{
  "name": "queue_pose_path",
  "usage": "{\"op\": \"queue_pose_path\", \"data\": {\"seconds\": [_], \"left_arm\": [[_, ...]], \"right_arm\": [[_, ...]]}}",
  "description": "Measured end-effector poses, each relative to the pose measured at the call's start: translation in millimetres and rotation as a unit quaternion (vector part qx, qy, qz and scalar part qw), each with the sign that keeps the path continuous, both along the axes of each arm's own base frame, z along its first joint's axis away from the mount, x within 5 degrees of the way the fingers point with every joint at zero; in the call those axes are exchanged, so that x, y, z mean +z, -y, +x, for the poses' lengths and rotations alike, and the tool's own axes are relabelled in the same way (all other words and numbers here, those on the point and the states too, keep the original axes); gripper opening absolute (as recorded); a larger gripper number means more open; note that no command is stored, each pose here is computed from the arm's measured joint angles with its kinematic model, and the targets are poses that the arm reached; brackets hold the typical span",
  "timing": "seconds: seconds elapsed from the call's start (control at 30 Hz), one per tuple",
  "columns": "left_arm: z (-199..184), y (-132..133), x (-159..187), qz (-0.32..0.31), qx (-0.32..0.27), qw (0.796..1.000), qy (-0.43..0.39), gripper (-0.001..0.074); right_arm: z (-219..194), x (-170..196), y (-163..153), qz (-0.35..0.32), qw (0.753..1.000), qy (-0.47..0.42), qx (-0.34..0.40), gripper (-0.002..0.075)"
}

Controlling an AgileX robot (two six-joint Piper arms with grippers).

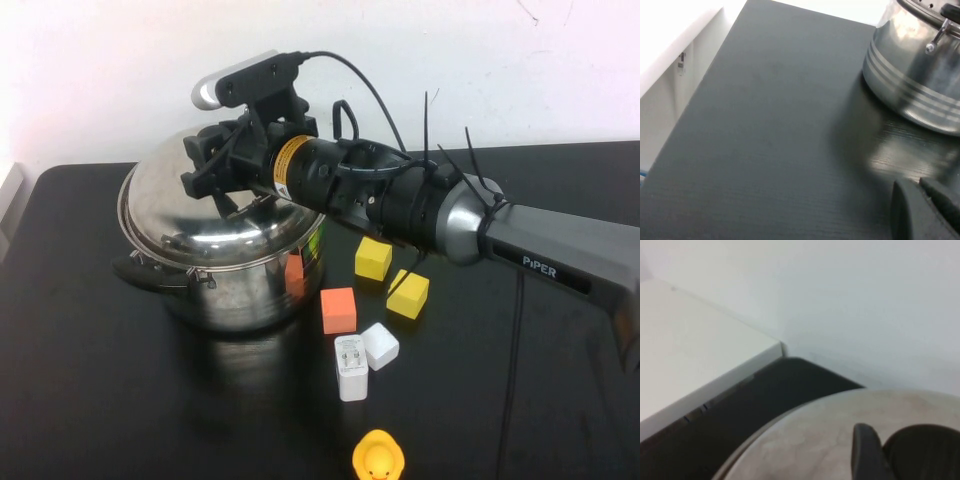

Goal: Cover the pot
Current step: Place the pot lid on the pot

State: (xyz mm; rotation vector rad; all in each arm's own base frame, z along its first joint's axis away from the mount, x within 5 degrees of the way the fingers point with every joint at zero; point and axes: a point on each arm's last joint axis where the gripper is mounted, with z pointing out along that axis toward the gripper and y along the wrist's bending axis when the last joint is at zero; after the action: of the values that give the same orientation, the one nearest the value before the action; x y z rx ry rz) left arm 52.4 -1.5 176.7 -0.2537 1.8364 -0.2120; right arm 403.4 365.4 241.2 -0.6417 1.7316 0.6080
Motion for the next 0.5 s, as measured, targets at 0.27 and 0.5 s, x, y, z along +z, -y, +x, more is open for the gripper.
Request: {"op": "queue_pose_path", "data": {"seconds": [0.27,0.5], "left_arm": [[0.0,0.0,0.0,0.000,0.000,1.000,0.000,-0.0001],[0.0,0.0,0.0,0.000,0.000,1.000,0.000,-0.0001]], "right_arm": [[0.6,-0.6,0.8,-0.009,1.000,0.001,-0.004,0.0346],[0.5,4.7,8.4,-0.046,0.997,-0.025,-0.049,0.0346]]}}
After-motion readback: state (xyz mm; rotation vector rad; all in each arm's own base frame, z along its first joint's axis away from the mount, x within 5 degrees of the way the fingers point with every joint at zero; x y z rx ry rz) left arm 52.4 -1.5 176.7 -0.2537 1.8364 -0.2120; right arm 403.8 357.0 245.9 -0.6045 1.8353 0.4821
